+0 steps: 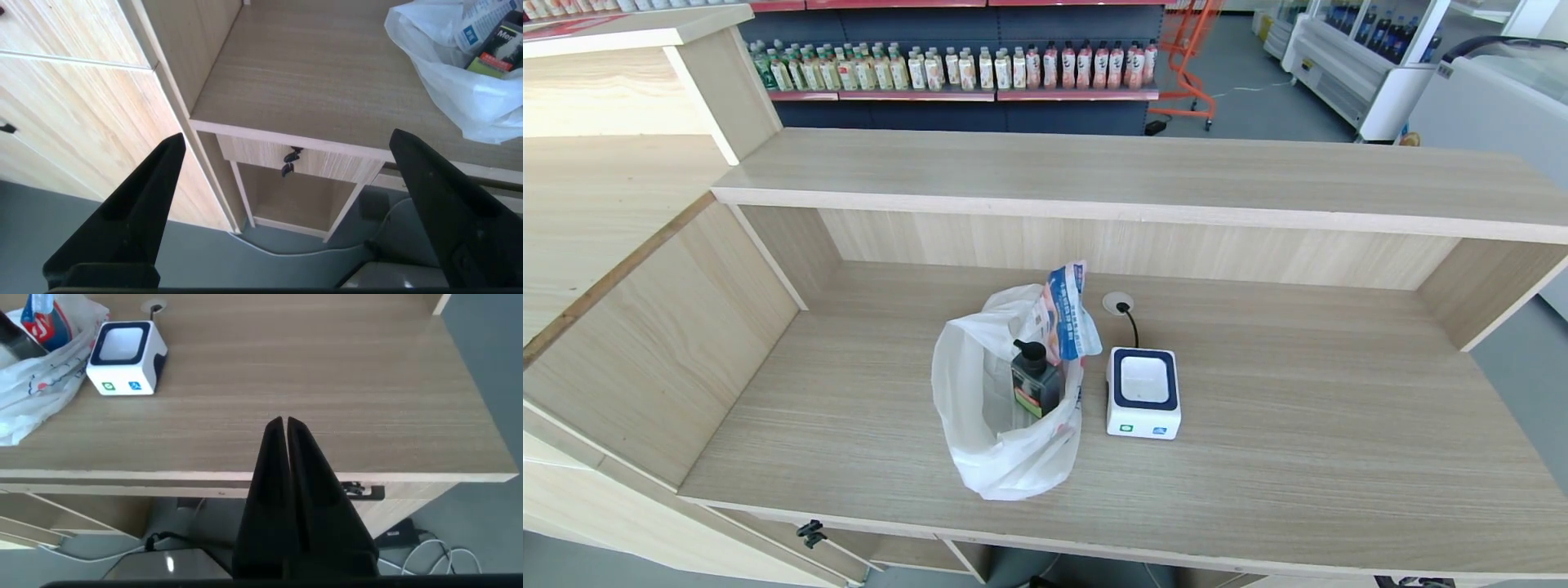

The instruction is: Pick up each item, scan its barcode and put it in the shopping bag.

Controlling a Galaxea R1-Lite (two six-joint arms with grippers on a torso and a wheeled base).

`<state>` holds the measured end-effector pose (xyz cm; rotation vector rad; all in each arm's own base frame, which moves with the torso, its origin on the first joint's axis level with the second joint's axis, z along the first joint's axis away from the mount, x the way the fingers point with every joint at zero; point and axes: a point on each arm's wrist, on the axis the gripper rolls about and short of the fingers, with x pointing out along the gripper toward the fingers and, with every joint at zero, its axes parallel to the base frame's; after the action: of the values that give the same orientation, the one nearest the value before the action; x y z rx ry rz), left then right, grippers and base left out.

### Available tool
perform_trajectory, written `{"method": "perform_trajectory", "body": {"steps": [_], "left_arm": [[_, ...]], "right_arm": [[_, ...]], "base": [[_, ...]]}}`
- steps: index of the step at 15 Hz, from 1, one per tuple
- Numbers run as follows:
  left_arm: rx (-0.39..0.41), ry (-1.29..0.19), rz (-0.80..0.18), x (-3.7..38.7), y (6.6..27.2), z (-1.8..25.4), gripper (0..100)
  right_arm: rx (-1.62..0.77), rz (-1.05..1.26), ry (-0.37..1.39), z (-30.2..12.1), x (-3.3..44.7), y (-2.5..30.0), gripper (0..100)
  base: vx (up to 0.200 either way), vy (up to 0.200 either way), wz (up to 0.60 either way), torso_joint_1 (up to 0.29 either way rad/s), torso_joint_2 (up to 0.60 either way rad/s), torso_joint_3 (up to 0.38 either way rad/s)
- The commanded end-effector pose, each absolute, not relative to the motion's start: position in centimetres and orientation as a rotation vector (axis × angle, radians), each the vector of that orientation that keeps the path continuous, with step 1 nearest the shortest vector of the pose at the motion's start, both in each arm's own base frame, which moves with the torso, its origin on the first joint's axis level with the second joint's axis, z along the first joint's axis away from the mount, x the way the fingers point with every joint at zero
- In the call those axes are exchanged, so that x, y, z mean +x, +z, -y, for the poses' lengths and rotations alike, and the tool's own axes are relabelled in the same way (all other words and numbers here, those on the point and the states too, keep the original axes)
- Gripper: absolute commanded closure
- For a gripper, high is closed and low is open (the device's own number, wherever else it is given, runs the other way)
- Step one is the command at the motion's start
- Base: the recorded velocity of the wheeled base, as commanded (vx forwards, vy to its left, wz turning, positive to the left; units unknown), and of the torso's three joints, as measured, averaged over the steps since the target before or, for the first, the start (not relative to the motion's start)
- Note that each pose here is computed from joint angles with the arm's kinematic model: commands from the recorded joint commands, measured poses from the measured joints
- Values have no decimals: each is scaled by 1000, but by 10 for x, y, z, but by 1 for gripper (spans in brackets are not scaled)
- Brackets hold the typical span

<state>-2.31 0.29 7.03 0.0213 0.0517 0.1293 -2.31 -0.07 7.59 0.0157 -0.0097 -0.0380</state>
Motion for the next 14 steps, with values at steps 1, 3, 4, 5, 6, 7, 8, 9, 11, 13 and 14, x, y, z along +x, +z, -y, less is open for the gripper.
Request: {"method": "perform_trajectory", "body": {"steps": [1, 3, 4, 5, 6, 7, 8, 9, 11, 13, 14], "left_arm": [[23, 130, -55, -23, 70, -3, 0], [25, 130, -53, -23, 70, -3, 0], [23, 130, -52, -23, 70, -3, 0], [22, 130, -52, -23, 70, -3, 0], [22, 130, -52, -23, 70, -3, 0], [22, 130, -53, -23, 70, -3, 0], [22, 130, -53, -23, 70, -3, 0], [23, 130, -53, -23, 70, -3, 0], [23, 130, -53, -23, 70, -3, 0], [22, 130, -53, -23, 70, -3, 0], [22, 130, -53, -23, 70, -3, 0]], "right_arm": [[14, 6, -38, 1, -23, 76, 100], [15, 6, -38, 1, -23, 76, 100], [15, 5, -38, 1, -23, 76, 100], [15, 6, -38, 1, -23, 76, 100], [15, 6, -38, 1, -23, 76, 100], [14, 6, -38, 1, -23, 76, 100], [15, 6, -38, 1, -23, 76, 100], [15, 5, -38, 1, -23, 76, 100], [15, 6, -38, 1, -23, 76, 100], [15, 6, -38, 1, -23, 76, 100], [15, 6, -38, 1, -23, 76, 100]], "base": [[0, 0, 0, 0, 0, 0], [200, -200, 0, 7, 0, 2], [200, -200, 0, -7, -2, 2], [0, 0, 0, 0, 0, 0], [0, 0, 0, 0, 0, 0], [0, 0, 0, 0, 0, 0], [0, 0, 0, 0, 0, 0], [0, 0, 0, 0, 0, 0], [100, 0, 0, 1, 1, -1], [100, 0, 0, -1, 4, 4], [0, 0, 0, 0, 0, 0]]}}
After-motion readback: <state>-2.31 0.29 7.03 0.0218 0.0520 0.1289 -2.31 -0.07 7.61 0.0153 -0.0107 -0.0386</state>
